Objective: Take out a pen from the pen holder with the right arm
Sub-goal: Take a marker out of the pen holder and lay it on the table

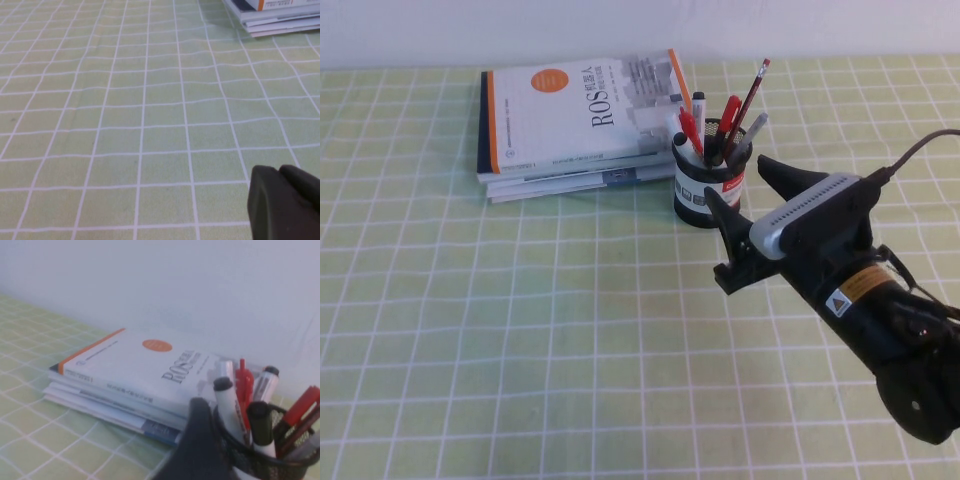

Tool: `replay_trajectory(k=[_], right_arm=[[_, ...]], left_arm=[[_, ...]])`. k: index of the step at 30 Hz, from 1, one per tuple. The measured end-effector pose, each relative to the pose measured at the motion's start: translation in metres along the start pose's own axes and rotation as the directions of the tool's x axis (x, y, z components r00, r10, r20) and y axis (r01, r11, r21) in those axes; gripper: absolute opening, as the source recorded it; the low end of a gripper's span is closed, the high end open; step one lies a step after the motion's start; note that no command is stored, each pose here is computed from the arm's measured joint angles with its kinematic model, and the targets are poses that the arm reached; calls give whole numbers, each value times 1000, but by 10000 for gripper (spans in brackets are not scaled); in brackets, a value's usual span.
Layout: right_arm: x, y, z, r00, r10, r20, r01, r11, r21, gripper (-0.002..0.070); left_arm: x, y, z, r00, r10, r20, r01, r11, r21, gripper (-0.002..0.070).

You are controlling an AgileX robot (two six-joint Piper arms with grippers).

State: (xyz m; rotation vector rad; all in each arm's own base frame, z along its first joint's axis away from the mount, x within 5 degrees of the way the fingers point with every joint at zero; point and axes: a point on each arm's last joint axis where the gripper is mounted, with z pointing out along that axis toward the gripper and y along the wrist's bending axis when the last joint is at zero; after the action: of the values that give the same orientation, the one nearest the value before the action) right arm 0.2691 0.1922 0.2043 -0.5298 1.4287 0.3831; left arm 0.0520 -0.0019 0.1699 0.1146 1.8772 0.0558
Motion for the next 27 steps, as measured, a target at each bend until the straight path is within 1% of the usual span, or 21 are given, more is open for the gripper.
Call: replay_trajectory(k=[6, 16, 22, 27], right_arm=[[10, 1, 12, 999, -41, 34, 41, 999, 7, 450], [7, 0, 47, 995, -89, 54, 88, 996, 21, 441], [19, -10, 60, 996, -84, 7, 83, 995, 59, 430], [23, -10, 68, 991, -130, -22, 131, 990, 59, 429]], left_arm=[[0, 0, 0, 1000, 0, 0, 0, 1000, 0, -5], [0, 0, 0, 1000, 0, 0, 0, 1000, 0, -5], [0, 0, 0, 1000, 0, 0, 0, 1000, 0, -5], [0, 0, 0, 1000, 0, 0, 0, 1000, 0, -5]])
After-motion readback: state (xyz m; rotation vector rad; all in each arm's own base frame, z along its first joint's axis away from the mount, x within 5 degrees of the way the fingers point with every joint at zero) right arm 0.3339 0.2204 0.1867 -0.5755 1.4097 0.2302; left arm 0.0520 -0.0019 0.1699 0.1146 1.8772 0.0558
